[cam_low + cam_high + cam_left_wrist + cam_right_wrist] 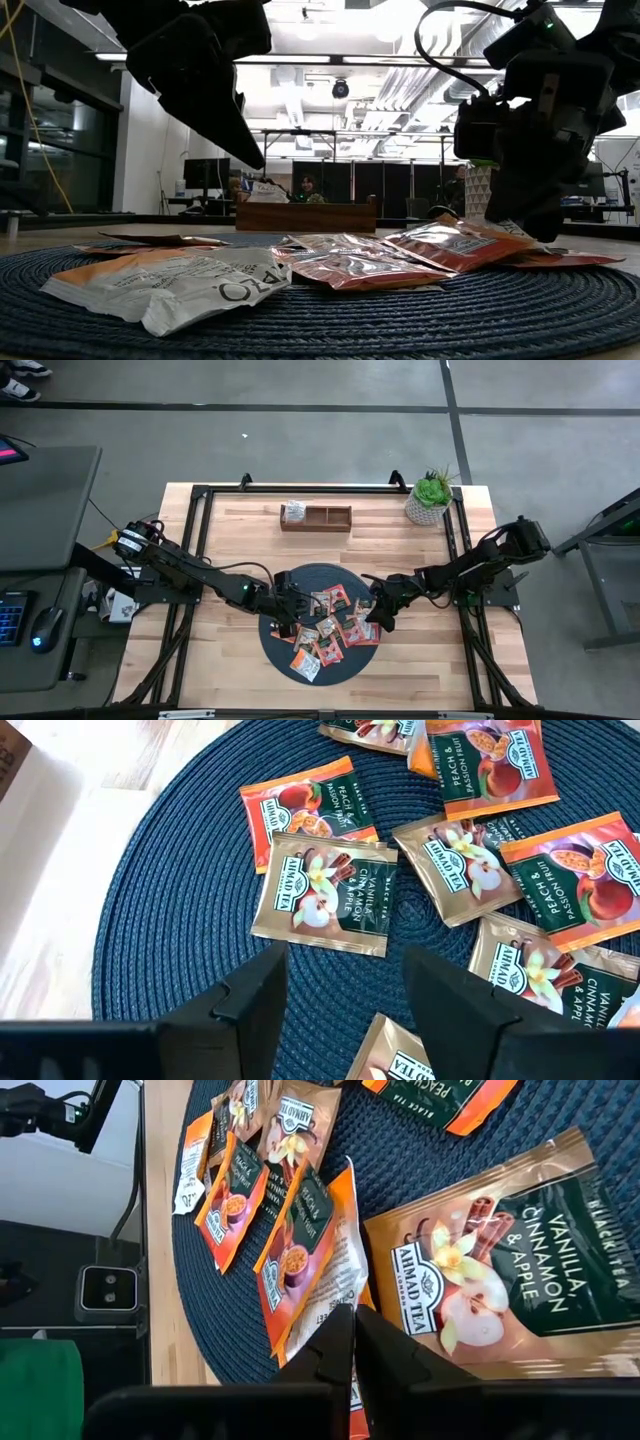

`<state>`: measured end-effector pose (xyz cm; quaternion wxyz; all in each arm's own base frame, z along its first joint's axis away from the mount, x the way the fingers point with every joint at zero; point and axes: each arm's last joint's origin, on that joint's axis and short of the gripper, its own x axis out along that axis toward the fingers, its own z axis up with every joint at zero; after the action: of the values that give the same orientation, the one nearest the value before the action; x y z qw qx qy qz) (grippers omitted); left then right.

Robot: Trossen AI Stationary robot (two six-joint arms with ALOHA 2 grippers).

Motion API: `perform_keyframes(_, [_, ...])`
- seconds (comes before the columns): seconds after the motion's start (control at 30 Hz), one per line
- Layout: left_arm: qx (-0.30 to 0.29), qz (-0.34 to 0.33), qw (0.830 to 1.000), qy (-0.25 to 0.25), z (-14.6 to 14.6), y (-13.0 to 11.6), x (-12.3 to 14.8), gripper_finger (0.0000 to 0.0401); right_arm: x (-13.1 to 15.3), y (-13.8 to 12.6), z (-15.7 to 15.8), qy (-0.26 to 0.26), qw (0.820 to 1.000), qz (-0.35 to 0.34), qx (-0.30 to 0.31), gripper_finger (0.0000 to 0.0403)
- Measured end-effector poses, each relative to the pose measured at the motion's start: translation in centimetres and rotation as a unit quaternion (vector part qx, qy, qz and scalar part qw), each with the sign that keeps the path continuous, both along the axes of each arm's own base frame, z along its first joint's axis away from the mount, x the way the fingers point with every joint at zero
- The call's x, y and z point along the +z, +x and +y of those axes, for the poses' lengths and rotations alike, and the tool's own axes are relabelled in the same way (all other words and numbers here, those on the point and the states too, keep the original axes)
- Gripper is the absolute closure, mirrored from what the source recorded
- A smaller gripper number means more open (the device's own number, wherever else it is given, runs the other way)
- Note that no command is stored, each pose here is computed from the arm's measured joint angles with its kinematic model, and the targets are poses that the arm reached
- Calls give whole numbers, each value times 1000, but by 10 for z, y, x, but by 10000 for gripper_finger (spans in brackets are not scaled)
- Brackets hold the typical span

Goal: Pick & Place Tea
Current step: Put the white tea bag into the left section of the wooden organizer

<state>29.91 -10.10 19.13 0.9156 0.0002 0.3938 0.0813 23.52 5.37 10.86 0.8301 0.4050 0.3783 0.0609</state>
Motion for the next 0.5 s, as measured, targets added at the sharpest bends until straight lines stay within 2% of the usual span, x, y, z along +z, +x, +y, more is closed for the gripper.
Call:
perform_keyframes(0.23, [0,0,1000,0,0,0,0,208,1,0,0,1,1000,-1,-1,400])
perform_keyframes(0.5, [-4,1,1000,-5,0,0,0,208,18,-4,-2,-11,1000,-28,-4,402])
